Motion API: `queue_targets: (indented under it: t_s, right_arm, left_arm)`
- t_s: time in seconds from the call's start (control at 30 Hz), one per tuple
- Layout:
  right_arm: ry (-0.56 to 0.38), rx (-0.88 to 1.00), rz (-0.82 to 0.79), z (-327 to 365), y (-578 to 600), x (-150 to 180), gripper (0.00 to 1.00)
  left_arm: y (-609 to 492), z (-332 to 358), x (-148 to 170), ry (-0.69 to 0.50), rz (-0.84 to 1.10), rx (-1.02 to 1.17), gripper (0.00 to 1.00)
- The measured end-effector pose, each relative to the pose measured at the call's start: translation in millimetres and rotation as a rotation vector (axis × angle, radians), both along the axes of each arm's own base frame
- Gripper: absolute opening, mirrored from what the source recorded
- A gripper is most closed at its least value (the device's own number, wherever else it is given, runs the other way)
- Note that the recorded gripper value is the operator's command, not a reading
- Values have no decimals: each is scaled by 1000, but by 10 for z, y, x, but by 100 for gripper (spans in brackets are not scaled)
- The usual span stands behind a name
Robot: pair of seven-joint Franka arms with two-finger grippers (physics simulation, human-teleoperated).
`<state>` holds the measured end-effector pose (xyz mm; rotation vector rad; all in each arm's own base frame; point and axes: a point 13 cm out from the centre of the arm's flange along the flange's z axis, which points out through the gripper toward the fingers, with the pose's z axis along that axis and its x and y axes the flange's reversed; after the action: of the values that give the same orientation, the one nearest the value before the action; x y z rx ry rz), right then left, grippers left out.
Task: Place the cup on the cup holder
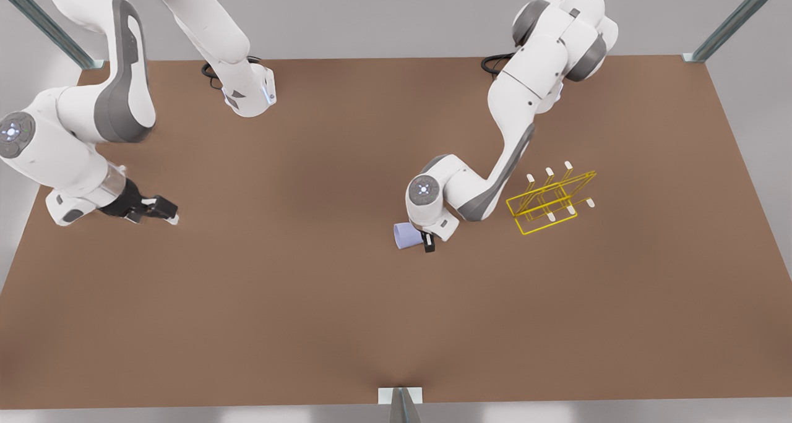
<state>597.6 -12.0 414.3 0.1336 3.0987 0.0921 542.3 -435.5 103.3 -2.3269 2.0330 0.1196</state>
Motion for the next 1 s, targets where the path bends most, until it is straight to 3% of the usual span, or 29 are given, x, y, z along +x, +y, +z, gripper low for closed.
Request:
queue_targets:
  t_s: [0.13, 0.27, 0.63, 0.83, 1.0]
  right_arm:
    - [25, -122, -14, 753, -324, -387, 100]
    - [82, -97, 18, 822, -310, -585, 100]
    - [166, -64, 66, 553, -456, -618, 100]
    - [168, -55, 55, 574, -639, -640, 100]
    - [153, -48, 68, 729, -636, -641, 100]
  left_arm:
    - [-97, -53, -17, -15, 20, -7, 100]
    - [-196, -48, -10, -33, 42, -27, 100]
    - [-513, -194, -315, -47, 40, -31, 100]
    - [-586, -159, -191, -80, 65, -55, 100]
    - [-546, -338, -311, -93, 33, -29, 100]
